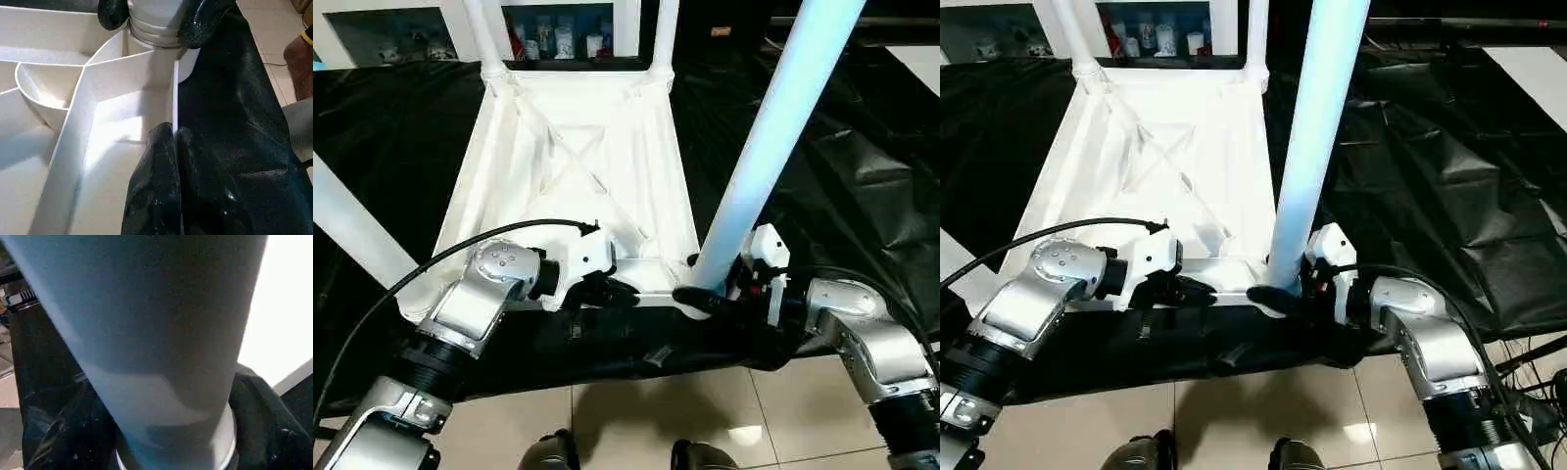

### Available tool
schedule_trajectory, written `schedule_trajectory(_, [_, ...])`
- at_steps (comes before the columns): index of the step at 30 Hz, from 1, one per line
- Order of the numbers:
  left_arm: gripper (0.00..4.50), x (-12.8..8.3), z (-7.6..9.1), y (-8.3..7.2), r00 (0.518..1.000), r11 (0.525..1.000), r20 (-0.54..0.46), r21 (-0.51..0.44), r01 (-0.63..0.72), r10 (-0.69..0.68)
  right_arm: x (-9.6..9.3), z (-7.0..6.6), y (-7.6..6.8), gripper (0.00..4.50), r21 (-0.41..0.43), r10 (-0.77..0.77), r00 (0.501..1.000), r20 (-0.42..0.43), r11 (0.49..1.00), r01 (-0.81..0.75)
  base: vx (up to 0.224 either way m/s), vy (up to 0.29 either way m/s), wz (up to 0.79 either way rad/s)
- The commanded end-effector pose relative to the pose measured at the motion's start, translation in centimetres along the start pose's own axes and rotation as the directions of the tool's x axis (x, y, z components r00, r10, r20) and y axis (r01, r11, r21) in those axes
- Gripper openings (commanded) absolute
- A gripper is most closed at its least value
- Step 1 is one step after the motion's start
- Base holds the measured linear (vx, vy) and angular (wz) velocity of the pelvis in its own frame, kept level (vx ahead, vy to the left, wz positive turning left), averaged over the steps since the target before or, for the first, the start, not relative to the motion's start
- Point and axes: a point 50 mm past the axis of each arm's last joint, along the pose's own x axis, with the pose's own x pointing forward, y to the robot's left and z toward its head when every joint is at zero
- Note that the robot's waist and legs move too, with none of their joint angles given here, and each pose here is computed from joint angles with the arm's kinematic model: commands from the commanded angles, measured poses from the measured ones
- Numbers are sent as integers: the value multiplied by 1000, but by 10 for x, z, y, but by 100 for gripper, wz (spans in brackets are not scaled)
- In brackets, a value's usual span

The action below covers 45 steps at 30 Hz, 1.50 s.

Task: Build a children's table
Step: Rotate leg to tighten

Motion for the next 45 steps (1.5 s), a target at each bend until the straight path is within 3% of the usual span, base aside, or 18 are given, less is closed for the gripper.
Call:
schedule_trajectory(1, [0, 13, -17, -12, 997, 996, -45, -65, 66, -69, 4, -4, 6, 269, 9, 46, 999, -19, 999, -45, 0, 0, 0])
schedule_trajectory(11, [0, 13, -18, -12, 997, 996, -47, -66, 63, -66, 5, -5, 6, 266, 5, 37, 999, -29, 999, -37, 0, 0, 0])
schedule_trajectory(14, [0, 15, -17, -8, 999, 996, -40, -82, 18, -21, 8, -8, 0, 266, 24, -73, 997, -5, 997, 73, 0, 0, 0])
schedule_trajectory(17, [0, 26, -14, 1, 995, 987, -47, -128, -94, 89, 16, -15, -9, 266, 128, -308, 950, 61, 946, 298, 0, 0, 0])
schedule_trajectory(19, [0, 30, -13, 4, 992, 984, -48, -132, -123, 117, 19, -16, -9, 266, 153, -349, 935, 69, 929, 336, 0, 0, 0])
schedule_trajectory(21, [0, 44, -4, 14, 977, 965, -43, -153, -211, 207, 32, -20, -7, 266, 226, -465, 882, 79, 870, 439, 0, 0, 0])
schedule_trajectory(23, [0, 54, 3, 20, 966, 951, -40, -173, -257, 254, 42, -21, -7, 265, 242, -526, 848, 69, 833, 498, 0, 0, 0])
schedule_trajectory(29, [0, 76, 19, 39, 893, 873, -92, -191, -449, 440, 68, -28, -18, 265, 270, -791, 601, -115, 558, 785, 0, 0, 0])
schedule_trajectory(30, [0, 77, 20, 40, 886, 866, -95, -183, -465, 455, 72, -29, -18, 265, 251, -799, 587, -130, 547, 799, 0, 0, 0])
schedule_trajectory(32, [0, 77, 22, 42, 883, 867, -94, -168, -469, 460, 78, -27, -17, 265, 235, -787, 605, -117, 570, 787, 0, 0, 0])
schedule_trajectory(33, [0, 75, 22, 42, 889, 876, -89, -147, -458, 450, 81, -20, -13, 265, 272, -748, 662, -57, 626, 731, 0, 0, 0])
schedule_trajectory(34, [0, 75, 22, 42, 890, 878, -88, -145, -457, 448, 81, -19, -13, 300, 275, -744, 666, -50, 631, 726, 0, 0, 0])
schedule_trajectory(35, [0, 71, 20, 40, 903, 895, -87, -125, -429, 420, 78, -8, -11, 334, 263, -719, 694, 38, 678, 687, 0, 0, 0])
schedule_trajectory(38, [0, 69, 19, 38, 914, 906, -72, -116, -406, 400, 74, -3, -13, 334, 251, -720, 690, 69, 682, 687, 0, 0, 0])
schedule_trajectory(42, [0, 55, 11, 32, 933, 925, -51, -119, -360, 356, 48, 13, -26, 377, 229, -695, 703, 149, 716, 660, 0, 0, 0])
schedule_trajectory(45, [0, 45, 9, 26, 946, 936, 9, -152, -318, 323, 31, 17, -23, 403, 128, -545, 826, 141, 838, 531, 0, 0, 0])
